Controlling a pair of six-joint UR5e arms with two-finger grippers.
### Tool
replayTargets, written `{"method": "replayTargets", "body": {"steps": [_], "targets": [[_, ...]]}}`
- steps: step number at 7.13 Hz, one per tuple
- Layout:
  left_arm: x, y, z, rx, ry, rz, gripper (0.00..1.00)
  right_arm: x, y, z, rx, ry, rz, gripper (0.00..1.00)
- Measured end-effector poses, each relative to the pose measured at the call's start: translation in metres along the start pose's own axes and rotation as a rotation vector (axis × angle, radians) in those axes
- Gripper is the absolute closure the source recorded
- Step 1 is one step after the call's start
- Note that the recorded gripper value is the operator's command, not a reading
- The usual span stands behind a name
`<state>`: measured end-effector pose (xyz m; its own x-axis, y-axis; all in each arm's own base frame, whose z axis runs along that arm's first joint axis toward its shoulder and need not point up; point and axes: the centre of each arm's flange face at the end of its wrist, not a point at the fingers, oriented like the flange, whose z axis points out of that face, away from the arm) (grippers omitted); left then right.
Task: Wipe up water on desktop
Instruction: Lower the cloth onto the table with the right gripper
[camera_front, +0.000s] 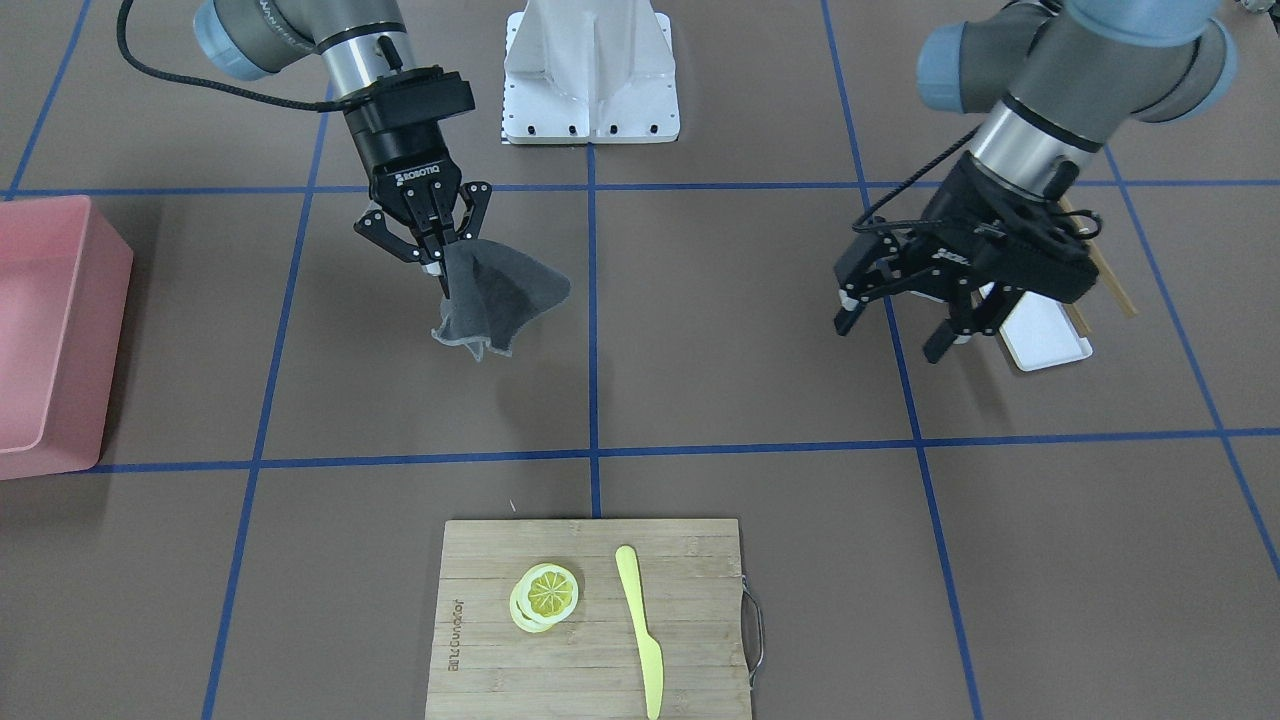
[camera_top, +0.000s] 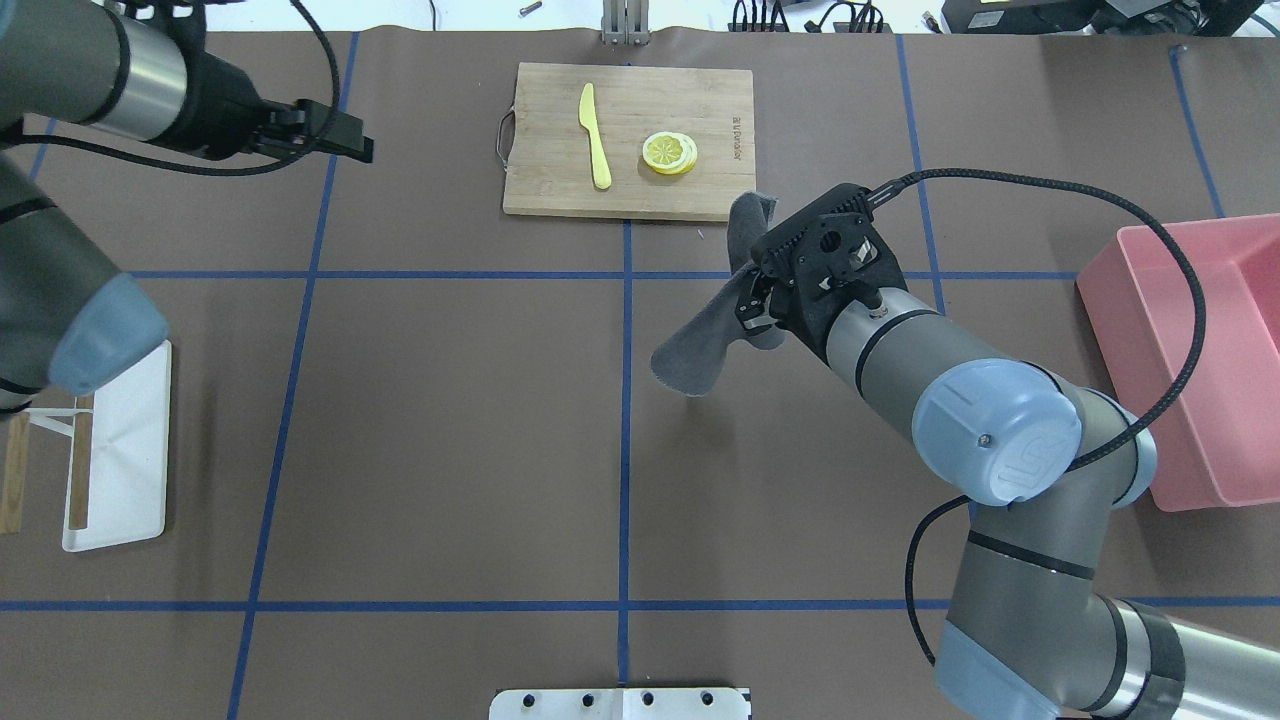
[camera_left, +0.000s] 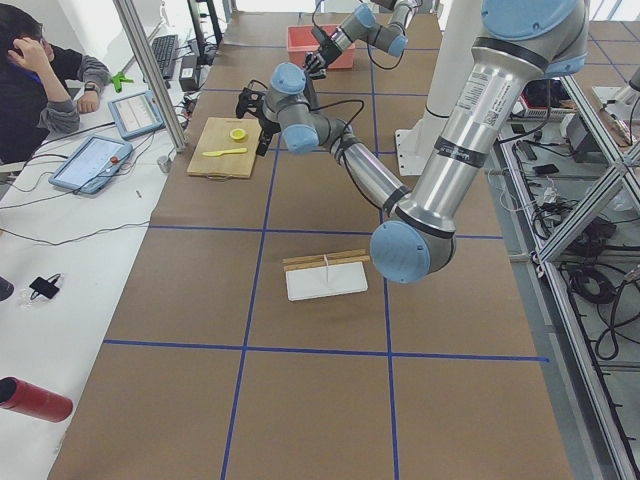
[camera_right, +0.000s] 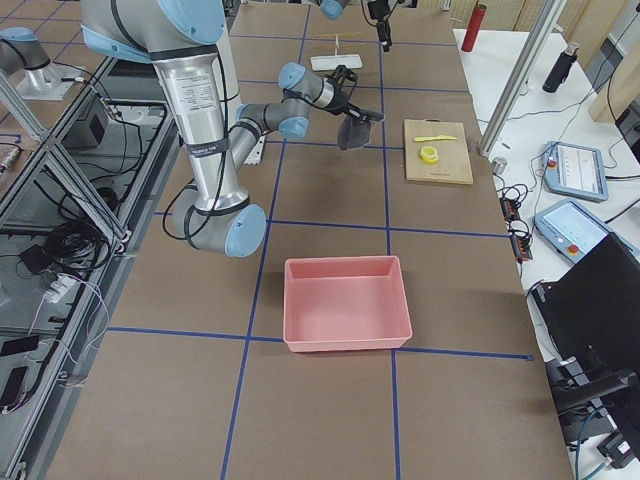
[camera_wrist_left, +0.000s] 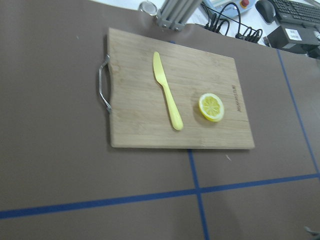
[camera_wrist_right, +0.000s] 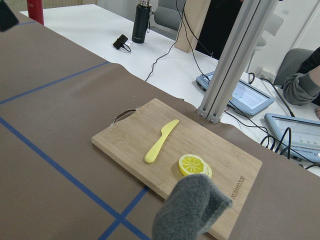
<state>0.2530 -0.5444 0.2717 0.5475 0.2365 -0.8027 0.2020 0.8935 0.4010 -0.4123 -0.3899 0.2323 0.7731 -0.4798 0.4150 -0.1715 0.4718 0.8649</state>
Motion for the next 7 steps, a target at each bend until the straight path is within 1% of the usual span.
{"method": "replayTargets", "body": {"steps": [1, 2, 3, 4, 5, 6, 7], "targets": [[-0.054, 0.002, -0.013, -0.03, -0.096, 0.093, 0.01, 0.023, 0.015, 0.006, -0.042, 0.02, 0.014, 1.0], [-0.107, 0.005, -0.025, -0.076, -0.178, 0.166, 0.01, 0.05, 0.031, 0.012, -0.103, 0.05, 0.02, 1.0], [-0.171, 0.009, -0.038, -0.139, -0.252, 0.218, 0.01, 0.076, 0.043, 0.02, -0.193, 0.097, 0.014, 1.0], [-0.24, 0.011, -0.056, -0.194, -0.294, 0.238, 0.01, 0.097, 0.052, 0.026, -0.281, 0.151, 0.004, 1.0], [-0.313, 0.015, -0.077, -0.246, -0.293, 0.229, 0.01, 0.11, 0.062, 0.03, -0.348, 0.195, -0.005, 1.0], [-0.379, 0.024, -0.097, -0.288, -0.272, 0.205, 0.01, 0.119, 0.073, 0.03, -0.408, 0.211, -0.006, 1.0], [-0.425, 0.037, -0.106, -0.328, -0.259, 0.161, 0.01, 0.129, 0.088, 0.026, -0.468, 0.203, 0.008, 1.0]]}}
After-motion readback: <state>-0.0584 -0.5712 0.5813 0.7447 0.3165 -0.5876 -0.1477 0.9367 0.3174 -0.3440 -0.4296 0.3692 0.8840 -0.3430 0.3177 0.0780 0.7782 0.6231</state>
